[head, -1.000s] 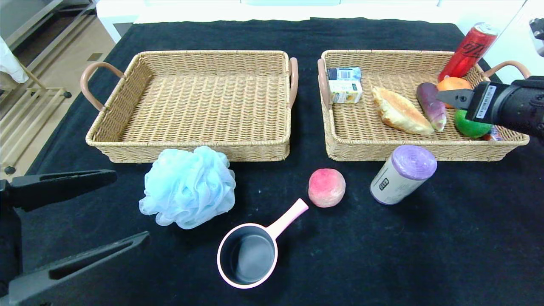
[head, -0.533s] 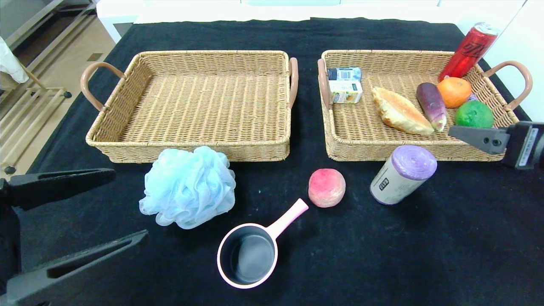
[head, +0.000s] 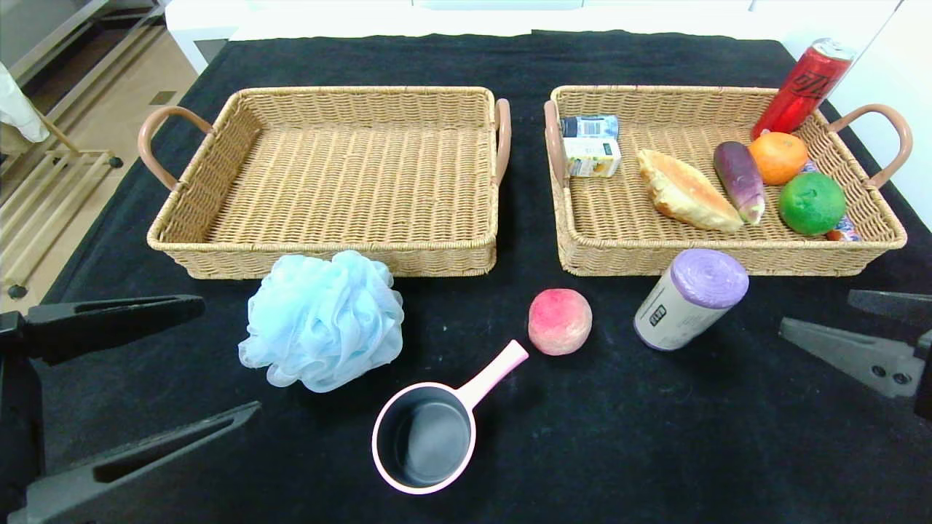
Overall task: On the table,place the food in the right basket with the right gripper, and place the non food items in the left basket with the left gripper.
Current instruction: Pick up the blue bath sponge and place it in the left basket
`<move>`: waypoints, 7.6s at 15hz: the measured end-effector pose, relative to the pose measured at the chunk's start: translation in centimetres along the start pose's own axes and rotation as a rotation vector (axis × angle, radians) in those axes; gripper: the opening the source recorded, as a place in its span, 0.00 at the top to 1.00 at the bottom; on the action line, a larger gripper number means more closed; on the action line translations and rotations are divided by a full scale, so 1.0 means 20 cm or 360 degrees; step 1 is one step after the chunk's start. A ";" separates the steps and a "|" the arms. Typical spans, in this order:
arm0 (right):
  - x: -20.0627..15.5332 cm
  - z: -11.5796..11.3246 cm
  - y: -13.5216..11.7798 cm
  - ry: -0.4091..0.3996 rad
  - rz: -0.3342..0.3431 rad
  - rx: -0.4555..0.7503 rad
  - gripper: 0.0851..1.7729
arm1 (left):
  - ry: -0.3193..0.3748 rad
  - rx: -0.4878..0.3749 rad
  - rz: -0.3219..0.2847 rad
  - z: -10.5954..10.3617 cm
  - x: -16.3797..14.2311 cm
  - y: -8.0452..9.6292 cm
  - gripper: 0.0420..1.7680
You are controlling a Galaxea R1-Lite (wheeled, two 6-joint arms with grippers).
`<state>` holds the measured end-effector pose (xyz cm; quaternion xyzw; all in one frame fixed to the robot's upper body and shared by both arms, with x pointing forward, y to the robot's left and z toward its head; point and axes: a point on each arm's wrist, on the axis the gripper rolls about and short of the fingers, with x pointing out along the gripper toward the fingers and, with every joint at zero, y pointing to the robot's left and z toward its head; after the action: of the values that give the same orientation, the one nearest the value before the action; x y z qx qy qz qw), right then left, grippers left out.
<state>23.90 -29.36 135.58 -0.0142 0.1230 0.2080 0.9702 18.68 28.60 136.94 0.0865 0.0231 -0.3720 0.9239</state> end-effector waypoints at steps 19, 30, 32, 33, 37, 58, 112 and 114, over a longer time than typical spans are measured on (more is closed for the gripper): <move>-0.12 -0.17 0.17 -0.0019 0.0775 -0.0347 0.04 | 0.0074 -0.0019 0.0097 -0.01 0.03 0.02 0.03; -0.13 -0.20 0.17 -0.0051 0.0746 -0.0229 0.04 | 0.0197 -0.0059 0.0457 0.02 0.13 0.09 0.03; -0.14 -0.20 0.16 -0.0059 0.0746 -0.0230 0.04 | 0.0247 -0.0138 0.0557 0.05 0.18 0.12 0.03; -0.14 -0.20 0.16 -0.0064 0.0746 -0.0232 0.04 | 0.0293 -0.0202 0.0606 0.06 0.21 0.14 0.03; -0.14 -0.20 0.16 -0.0066 0.0746 -0.0232 0.04 | 0.0414 -0.0410 0.0741 0.09 0.33 0.20 0.03; -0.12 -0.23 0.17 -0.0023 0.0747 -0.0231 0.04 | 0.0598 -0.0399 0.0775 -0.13 0.63 0.23 0.03; -0.15 -0.21 0.14 -0.0077 0.0686 -0.0221 0.04 | 0.0120 -0.0278 0.0684 0.24 0.42 0.15 0.64; -0.16 -0.21 0.14 -0.0082 0.0679 -0.0221 0.04 | 0.0081 -0.0270 0.0691 0.30 0.45 0.17 0.64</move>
<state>19.03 -28.37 132.35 -0.0492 0.0838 0.4169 0.9037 27.33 23.87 142.29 0.0207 0.0583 -0.1590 0.9853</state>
